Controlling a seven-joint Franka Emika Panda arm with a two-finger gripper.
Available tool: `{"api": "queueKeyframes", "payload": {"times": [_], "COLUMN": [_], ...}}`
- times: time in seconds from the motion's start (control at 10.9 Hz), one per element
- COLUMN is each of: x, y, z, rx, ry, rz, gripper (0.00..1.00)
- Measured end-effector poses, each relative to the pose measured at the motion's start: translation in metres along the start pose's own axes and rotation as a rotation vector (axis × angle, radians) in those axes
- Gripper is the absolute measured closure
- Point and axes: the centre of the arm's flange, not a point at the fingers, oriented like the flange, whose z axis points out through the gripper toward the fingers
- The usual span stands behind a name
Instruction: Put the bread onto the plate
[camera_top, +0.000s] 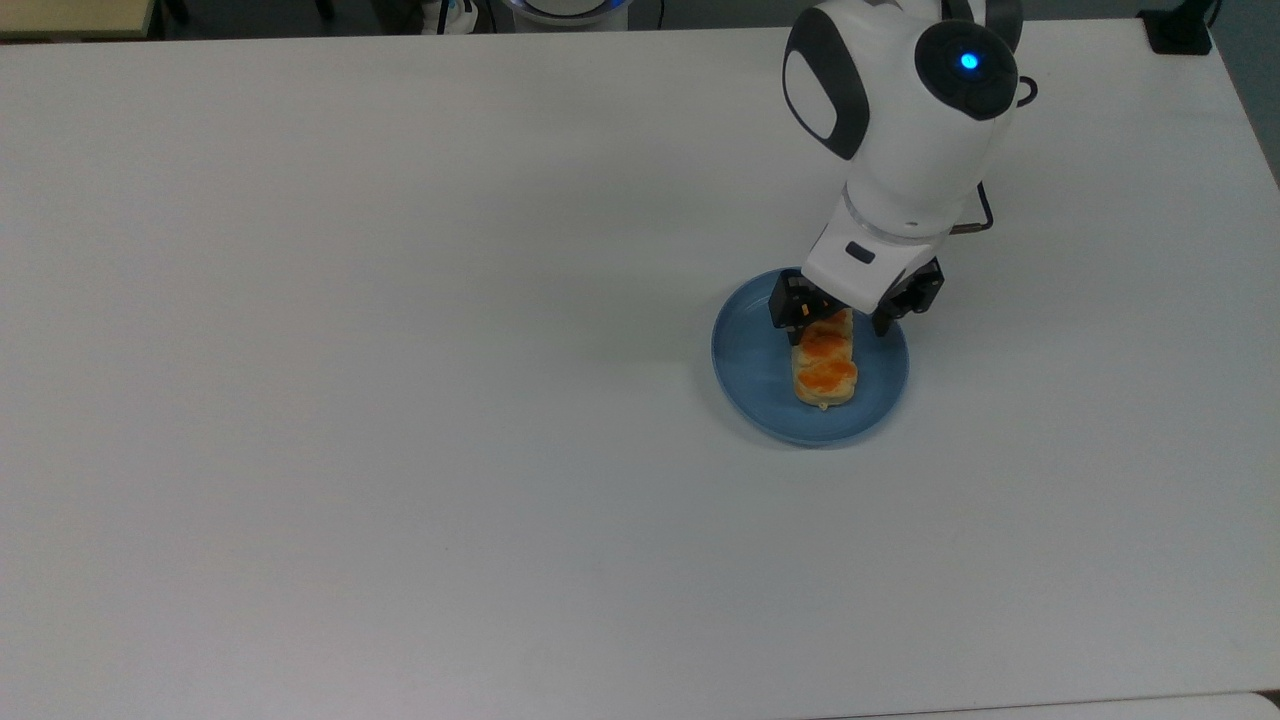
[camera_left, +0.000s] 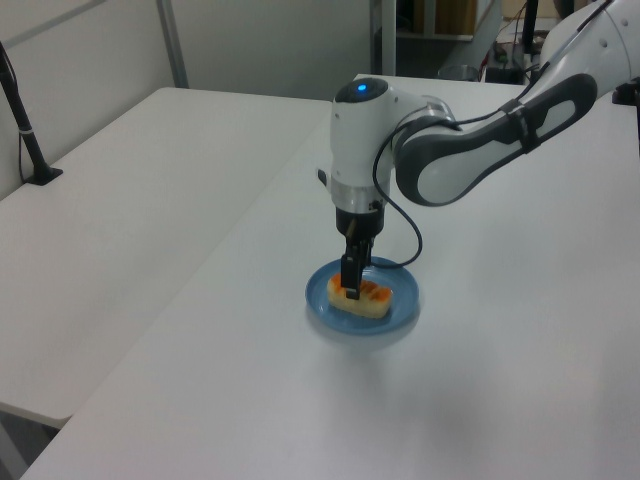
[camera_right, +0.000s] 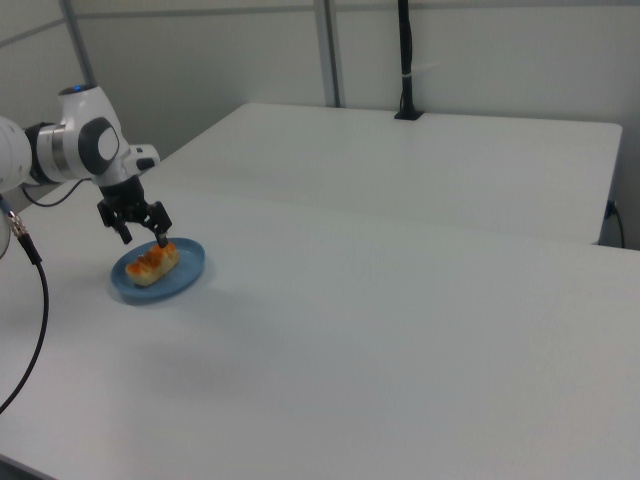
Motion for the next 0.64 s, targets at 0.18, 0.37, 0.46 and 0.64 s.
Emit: {"api": "queueKeyframes", "payload": {"times": [0.18, 0.37, 0.46, 0.64], "x": [0.0, -0.029, -0.049, -0.082], "y": [0.025, 0.092, 0.133, 0.202], "z": [-0.056, -0.125, -0.154, -0.195], "rx": [0.004, -0.023, -0.041, -0.053], "ry": [0.059, 0.018, -0.026, -0.09], "rz": [0.039, 0.12, 0.147, 0.131], "gripper": [0.0, 0.0, 0.0, 0.0]}}
